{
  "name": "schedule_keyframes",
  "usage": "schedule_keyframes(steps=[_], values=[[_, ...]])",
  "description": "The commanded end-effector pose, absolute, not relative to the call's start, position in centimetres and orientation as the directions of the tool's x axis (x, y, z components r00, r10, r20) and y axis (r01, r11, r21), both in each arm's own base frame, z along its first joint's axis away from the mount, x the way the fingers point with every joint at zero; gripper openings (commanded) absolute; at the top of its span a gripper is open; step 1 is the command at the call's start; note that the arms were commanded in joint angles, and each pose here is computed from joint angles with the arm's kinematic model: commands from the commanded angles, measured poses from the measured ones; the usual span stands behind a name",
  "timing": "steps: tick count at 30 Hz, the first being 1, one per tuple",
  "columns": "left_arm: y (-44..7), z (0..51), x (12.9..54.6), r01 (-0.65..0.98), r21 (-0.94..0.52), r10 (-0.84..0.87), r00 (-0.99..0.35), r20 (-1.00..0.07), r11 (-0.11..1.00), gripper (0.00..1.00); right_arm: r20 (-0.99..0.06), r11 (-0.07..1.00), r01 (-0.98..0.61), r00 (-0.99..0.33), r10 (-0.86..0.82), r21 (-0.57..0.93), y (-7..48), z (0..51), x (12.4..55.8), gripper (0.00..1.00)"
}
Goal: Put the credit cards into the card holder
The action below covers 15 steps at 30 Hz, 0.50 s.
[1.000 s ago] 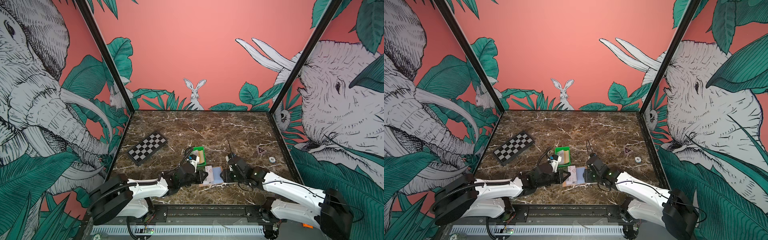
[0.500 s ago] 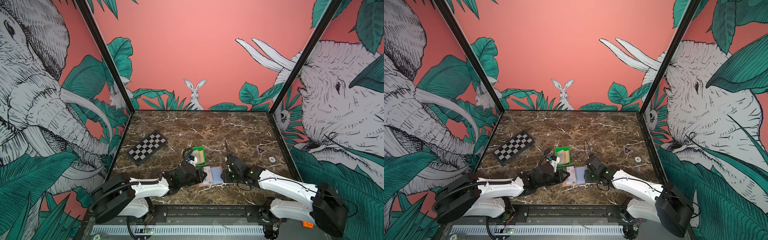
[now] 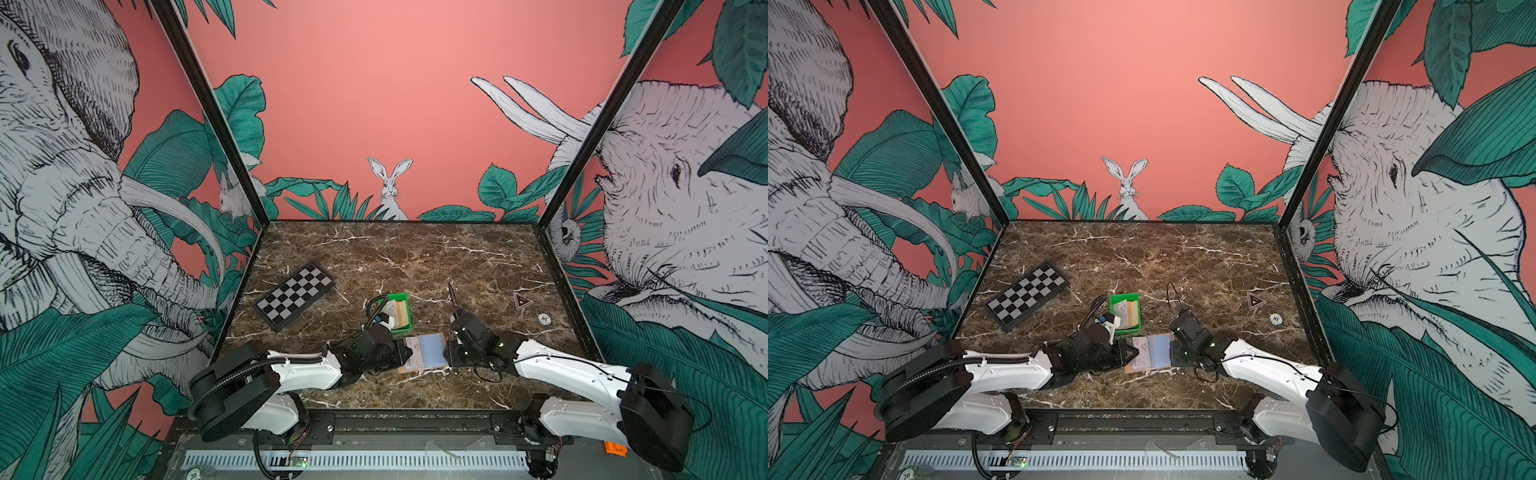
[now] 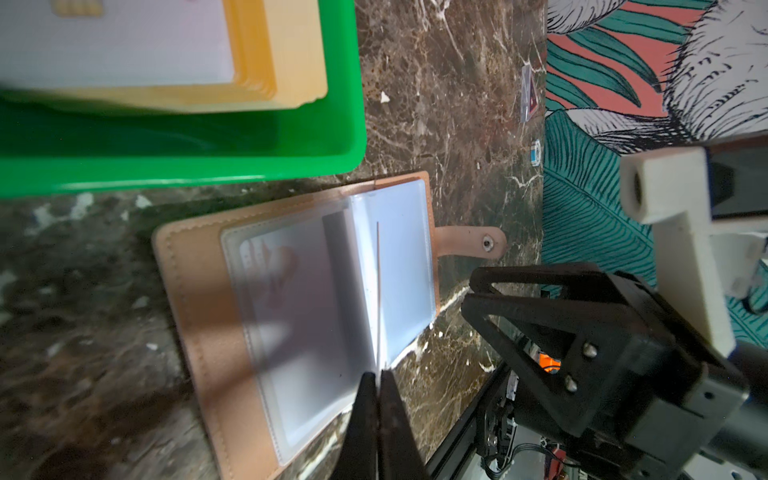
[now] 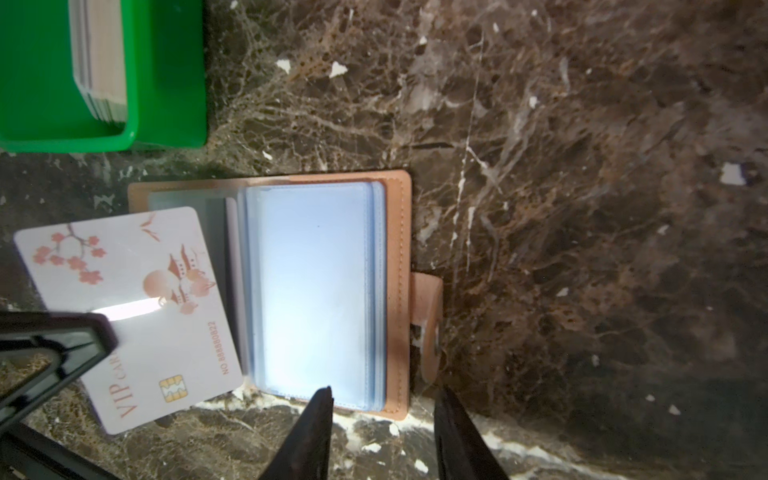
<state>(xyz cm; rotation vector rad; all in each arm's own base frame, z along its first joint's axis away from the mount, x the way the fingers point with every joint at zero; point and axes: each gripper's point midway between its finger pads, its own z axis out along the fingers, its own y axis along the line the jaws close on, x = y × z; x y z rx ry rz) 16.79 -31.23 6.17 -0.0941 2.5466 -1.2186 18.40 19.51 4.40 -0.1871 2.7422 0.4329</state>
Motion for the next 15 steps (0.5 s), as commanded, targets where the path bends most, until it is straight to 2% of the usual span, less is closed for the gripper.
schedule_keyframes(steps=[1,15], values=[[-31.7,6.82,17.41,0.08,-0.772,-0.193,-0.947,-0.255,0.63,0.0,-0.372,0.952,-0.179,-0.925,-0.078,0.248,18.99,3.85,18.58,0.39],[-31.7,6.12,17.89,0.057,-0.781,-0.185,-0.958,-0.217,0.622,0.0,-0.354,0.958,-0.178,-0.931,-0.09,0.226,18.81,2.88,18.49,0.33]])
